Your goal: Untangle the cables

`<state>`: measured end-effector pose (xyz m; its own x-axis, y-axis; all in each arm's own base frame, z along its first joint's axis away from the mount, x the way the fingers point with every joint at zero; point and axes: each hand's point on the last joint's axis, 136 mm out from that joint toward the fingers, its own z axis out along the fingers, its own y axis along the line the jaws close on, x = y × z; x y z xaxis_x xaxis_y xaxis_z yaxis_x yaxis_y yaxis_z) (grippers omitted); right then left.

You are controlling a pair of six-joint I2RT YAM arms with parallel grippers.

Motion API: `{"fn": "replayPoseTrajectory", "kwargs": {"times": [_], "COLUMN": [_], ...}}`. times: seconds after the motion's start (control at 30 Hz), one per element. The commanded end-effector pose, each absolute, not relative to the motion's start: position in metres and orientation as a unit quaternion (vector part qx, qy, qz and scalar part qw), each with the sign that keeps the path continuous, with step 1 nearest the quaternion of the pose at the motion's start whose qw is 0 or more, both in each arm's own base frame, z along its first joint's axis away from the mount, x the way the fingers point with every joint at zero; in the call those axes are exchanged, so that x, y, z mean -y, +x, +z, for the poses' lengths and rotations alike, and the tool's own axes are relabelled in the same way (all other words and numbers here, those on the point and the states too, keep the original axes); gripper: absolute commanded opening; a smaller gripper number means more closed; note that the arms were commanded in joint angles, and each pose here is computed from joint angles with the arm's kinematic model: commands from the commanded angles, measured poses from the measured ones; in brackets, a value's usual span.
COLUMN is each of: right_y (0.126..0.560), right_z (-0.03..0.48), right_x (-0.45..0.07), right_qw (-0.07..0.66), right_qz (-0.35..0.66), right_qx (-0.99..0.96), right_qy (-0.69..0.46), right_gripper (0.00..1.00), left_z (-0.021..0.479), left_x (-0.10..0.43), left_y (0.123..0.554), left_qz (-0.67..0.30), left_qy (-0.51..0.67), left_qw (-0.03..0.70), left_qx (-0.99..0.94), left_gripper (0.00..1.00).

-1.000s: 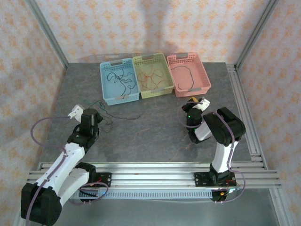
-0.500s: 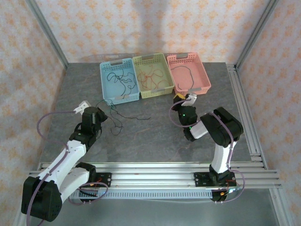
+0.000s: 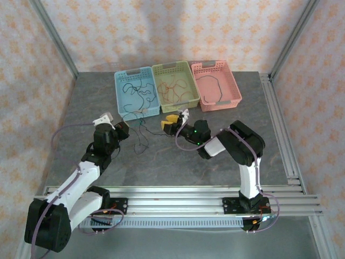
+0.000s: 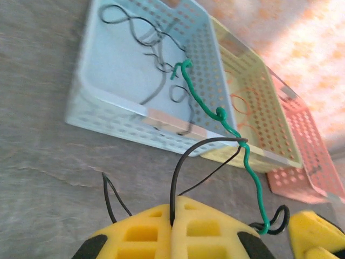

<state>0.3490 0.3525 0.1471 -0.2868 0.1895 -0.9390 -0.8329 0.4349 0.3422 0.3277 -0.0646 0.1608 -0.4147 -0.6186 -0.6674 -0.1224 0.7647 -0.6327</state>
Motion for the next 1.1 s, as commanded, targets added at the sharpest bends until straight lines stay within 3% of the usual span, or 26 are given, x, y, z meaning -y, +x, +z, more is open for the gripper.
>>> {"fn": "replayPoseTrajectory", "kwargs": {"times": [0.0, 0.23, 0.5, 0.8, 1.07], "right_y": [0.328, 0.321, 0.318, 0.311, 0.314], "right_z": [0.151, 0.149, 0.146, 0.14, 0.143], "right_x": [-0.37, -0.374, -0.376, -0.383, -0.38], "right_qw": [0.527, 0.524, 0.517, 0.499, 0.514], "right_qz": [0.5, 0.501, 0.505, 0.516, 0.507], "right_qx": [-0.611, -0.6, -0.598, -0.593, -0.593], "right_qy": [-0.314, -0.337, -0.346, -0.364, -0.357], "right_gripper": [0.53, 0.56, 0.39, 0.41, 0.03], "left_z": [0.182, 0.185, 0.184, 0.185, 0.183], "left_x": [0.1, 0.135, 0.135, 0.145, 0.148], "left_y": [0.332, 0.33, 0.33, 0.33, 0.331], "left_qz": [-0.304, -0.311, -0.304, -0.319, -0.316], "left_qy": [-0.151, -0.083, -0.083, -0.066, -0.064], "left_qw": [0.497, 0.482, 0.482, 0.474, 0.467], "left_qx": [-0.798, -0.815, -0.818, -0.818, -0.823], "left_gripper": [0.0, 0.0, 0.0, 0.0, 0.0]}}
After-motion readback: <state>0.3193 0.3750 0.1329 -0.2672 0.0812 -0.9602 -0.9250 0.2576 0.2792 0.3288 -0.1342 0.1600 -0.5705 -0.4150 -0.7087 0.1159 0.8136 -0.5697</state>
